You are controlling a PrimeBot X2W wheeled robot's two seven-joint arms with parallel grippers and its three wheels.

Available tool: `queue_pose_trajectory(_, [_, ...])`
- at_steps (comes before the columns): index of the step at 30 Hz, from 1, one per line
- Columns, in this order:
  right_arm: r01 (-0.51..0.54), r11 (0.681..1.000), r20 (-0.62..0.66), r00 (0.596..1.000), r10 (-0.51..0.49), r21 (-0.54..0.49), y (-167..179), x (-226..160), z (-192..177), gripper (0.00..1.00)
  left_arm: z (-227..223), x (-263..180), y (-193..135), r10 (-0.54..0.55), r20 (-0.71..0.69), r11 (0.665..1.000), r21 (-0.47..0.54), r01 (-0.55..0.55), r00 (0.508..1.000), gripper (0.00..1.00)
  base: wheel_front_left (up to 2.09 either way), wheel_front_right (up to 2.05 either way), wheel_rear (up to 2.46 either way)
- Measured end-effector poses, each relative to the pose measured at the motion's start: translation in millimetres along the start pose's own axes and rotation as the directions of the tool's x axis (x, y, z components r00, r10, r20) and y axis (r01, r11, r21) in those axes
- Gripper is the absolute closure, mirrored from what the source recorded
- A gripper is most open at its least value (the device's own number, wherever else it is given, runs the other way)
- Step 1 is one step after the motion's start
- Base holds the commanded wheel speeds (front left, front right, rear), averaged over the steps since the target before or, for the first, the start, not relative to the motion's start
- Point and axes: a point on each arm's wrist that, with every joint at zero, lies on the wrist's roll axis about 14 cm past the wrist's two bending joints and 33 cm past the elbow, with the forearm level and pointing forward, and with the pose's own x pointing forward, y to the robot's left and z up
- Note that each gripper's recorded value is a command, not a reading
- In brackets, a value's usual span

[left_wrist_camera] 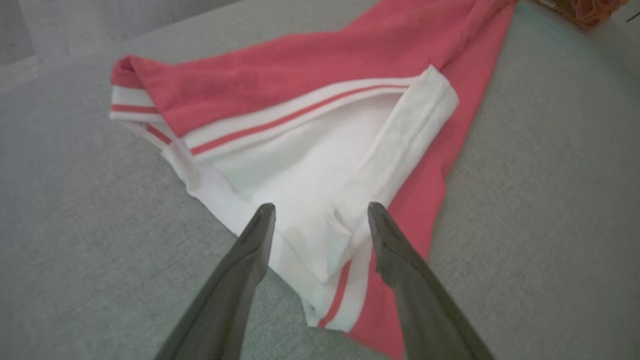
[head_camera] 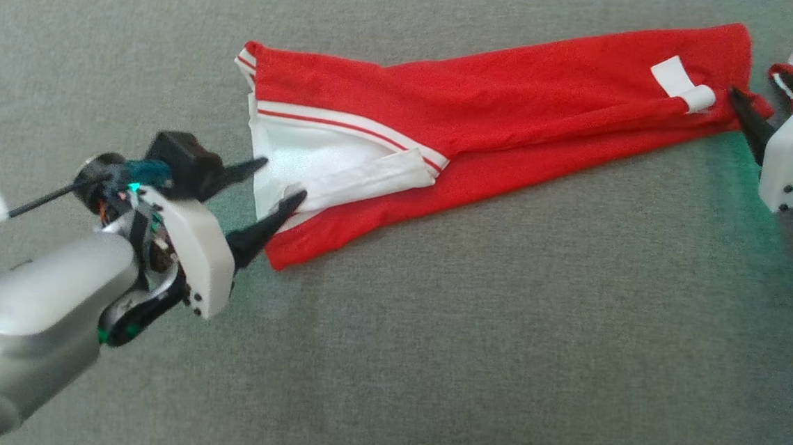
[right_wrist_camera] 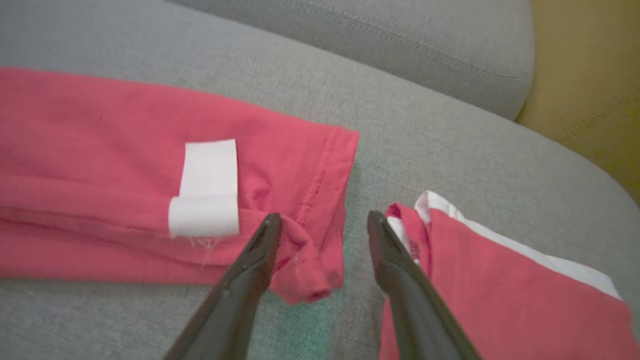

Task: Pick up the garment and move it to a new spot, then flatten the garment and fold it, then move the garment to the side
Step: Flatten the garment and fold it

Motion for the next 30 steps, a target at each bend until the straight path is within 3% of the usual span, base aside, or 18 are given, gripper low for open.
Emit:
queue_pose_trajectory(3, [0.018, 0.998, 0.109, 0.994, -0.025, 0.064, -5.6, -9.3, 21.0, 0.00, 24.1, -4.1, 9.4, 0.062, 0.110, 0.998, -0.013, -0.061, 0.992, 0.00, 0.00, 0.00, 0.00])
queue_pose_trajectory(5, [0.026, 0.987, 0.223, 0.973, -0.061, 0.156, -12.7, -19.1, 43.9, 0.00, 53.4, -12.0, 23.5, 0.139, 0.237, 0.990, -0.056, -0.130, 0.961, 0.00, 0.00, 0.00, 0.00])
queue_pose_trajectory(6, [0.023, 0.980, 0.288, 0.954, -0.081, 0.199, -15.4, -25.5, 57.5, 0.00, 71.8, -18.6, 32.1, 0.186, 0.316, 0.982, -0.084, -0.168, 0.930, 0.00, 0.00, 0.00, 0.00])
queue_pose_trajectory(7, [0.005, 0.965, 0.411, 0.904, -0.116, 0.261, -17.5, -39.7, 83.3, 0.00, 107.0, -35.4, 47.2, 0.274, 0.467, 0.962, -0.153, -0.228, 0.841, 0.00, 0.00, 0.00, 0.00])
queue_pose_trajectory(8, [0.005, 0.965, 0.411, 0.904, -0.116, 0.261, -17.5, -39.7, 83.3, 0.00, 107.0, -35.4, 47.2, 0.274, 0.467, 0.962, -0.153, -0.228, 0.841, 0.00, 0.00, 0.00, 0.00])
queue_pose_trajectory(9, [-0.009, 0.958, 0.465, 0.876, -0.132, 0.288, -17.1, -47.0, 95.2, 0.00, 118.7, -43.0, 51.2, 0.305, 0.518, 0.952, -0.174, -0.251, 0.799, 0.00, 0.00, 0.00, 0.00])
queue_pose_trajectory(10, [-0.042, 0.940, 0.549, 0.820, -0.161, 0.338, -15.6, -61.9, 116.4, 0.00, 131.8, -53.6, 55.7, 0.358, 0.569, 0.934, -0.224, -0.279, 0.740, 0.00, 0.00, 0.00, 0.00])
queue_pose_trajectory(17, [-0.109, 0.864, 0.688, 0.657, -0.308, 0.491, -30.5, -116.6, 147.0, 0.00, 158.0, -86.1, 42.7, 0.473, 0.693, 0.881, -0.383, -0.279, 0.544, 0.00, 0.00, 0.00, 0.00])
queue_pose_trajectory(20, [-0.091, 0.855, 0.673, 0.661, -0.332, 0.511, -9.9, -119.4, 117.3, 0.00, 132.3, -83.0, 28.8, 0.499, 0.676, 0.866, -0.414, -0.280, 0.542, 0.00, 0.00, 0.00, 0.00])
queue_pose_trajectory(25, [-0.060, 0.823, 0.593, 0.723, -0.354, 0.564, 42.7, -117.4, 51.5, 0.00, 89.7, -79.7, 10.4, 0.541, 0.630, 0.838, -0.463, -0.290, 0.557, 0.00, 0.00, 0.00, 0.00])
queue_pose_trajectory(30, [-0.011, 0.827, 0.569, 0.731, -0.376, 0.561, 54.0, -130.4, 24.4, 0.00, 73.1, -81.9, -0.2, 0.557, 0.624, 0.827, -0.476, -0.298, 0.549, 0.00, 0.00, 0.00, 0.00])
